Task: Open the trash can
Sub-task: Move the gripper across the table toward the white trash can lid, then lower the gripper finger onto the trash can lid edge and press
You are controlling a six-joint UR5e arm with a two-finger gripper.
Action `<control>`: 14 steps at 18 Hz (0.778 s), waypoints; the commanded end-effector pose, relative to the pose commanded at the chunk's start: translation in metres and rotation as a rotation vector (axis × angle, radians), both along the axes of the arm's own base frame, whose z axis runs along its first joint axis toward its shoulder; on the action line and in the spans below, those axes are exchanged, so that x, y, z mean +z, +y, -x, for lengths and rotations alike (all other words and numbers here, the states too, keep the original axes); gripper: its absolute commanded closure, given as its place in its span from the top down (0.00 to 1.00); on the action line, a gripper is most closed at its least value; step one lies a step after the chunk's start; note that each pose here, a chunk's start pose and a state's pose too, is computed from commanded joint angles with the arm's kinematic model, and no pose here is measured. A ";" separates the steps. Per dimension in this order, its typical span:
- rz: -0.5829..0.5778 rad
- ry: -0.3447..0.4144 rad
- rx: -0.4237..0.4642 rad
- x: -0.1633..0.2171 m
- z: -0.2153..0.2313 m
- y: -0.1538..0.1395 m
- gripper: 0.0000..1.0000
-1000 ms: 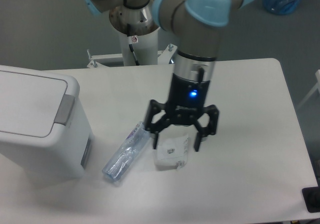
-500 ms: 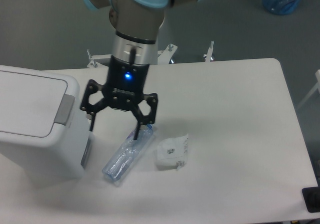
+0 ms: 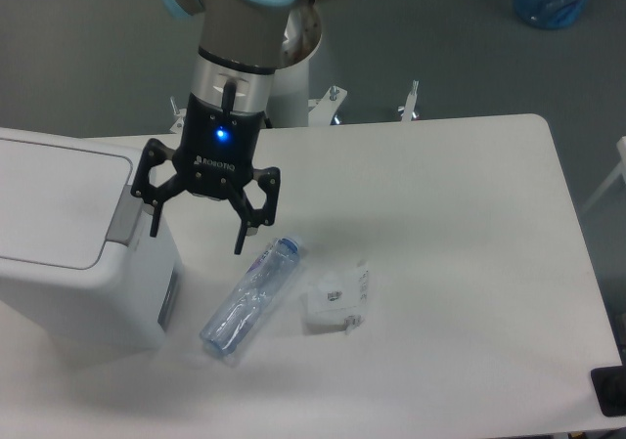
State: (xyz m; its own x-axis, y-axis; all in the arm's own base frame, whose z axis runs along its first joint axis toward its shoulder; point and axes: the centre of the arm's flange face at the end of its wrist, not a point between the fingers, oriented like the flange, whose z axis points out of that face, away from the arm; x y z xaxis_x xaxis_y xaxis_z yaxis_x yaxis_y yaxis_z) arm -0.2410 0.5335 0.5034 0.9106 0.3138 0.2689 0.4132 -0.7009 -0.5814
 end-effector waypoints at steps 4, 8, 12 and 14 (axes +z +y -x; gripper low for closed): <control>-0.003 -0.001 -0.006 0.001 -0.002 0.002 1.00; 0.003 -0.007 -0.023 -0.003 -0.012 0.006 1.00; 0.021 -0.020 -0.028 -0.015 -0.014 0.008 1.00; 0.034 -0.023 -0.045 -0.023 -0.021 0.009 1.00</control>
State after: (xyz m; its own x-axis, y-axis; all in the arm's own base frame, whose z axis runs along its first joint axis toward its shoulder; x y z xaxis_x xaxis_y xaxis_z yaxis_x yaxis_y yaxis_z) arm -0.2195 0.5425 0.4800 0.9177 0.2821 0.2799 0.3939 -0.7385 -0.5473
